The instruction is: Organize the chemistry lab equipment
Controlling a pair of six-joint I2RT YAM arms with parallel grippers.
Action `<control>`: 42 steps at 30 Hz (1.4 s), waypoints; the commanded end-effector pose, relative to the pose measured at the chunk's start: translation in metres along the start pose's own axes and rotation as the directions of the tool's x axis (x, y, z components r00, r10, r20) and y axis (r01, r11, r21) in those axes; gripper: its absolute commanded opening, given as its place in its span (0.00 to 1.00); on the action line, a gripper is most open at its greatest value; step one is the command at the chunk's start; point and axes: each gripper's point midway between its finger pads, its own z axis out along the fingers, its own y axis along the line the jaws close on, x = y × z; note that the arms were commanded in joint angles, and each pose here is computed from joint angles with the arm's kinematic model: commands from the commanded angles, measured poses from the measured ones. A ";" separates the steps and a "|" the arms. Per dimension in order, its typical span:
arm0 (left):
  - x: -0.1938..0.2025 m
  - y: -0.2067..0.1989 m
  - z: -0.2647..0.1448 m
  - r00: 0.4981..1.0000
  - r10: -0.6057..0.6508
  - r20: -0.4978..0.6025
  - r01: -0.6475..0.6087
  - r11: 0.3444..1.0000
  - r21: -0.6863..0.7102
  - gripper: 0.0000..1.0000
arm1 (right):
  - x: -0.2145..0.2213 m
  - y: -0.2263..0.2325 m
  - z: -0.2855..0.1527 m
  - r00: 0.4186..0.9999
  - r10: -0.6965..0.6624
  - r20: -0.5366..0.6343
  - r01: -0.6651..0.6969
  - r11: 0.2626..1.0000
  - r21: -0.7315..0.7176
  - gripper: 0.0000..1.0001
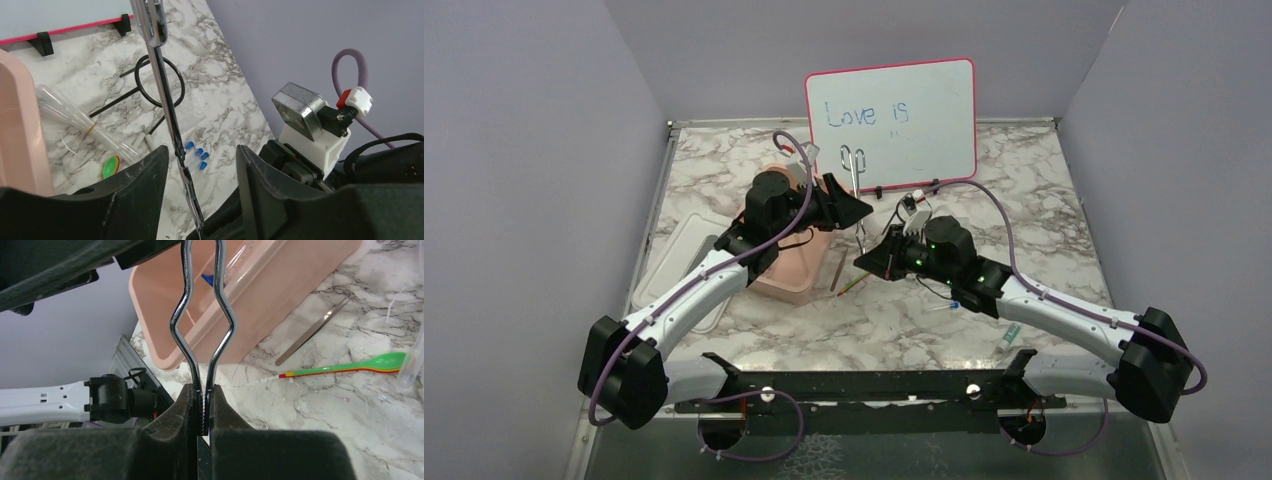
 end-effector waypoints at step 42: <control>-0.005 0.158 -0.063 0.742 0.330 -0.583 -0.632 0.633 -0.446 0.00 | 0.011 -0.011 -0.031 1.000 -0.012 0.019 0.011 1.000 0.023 0.64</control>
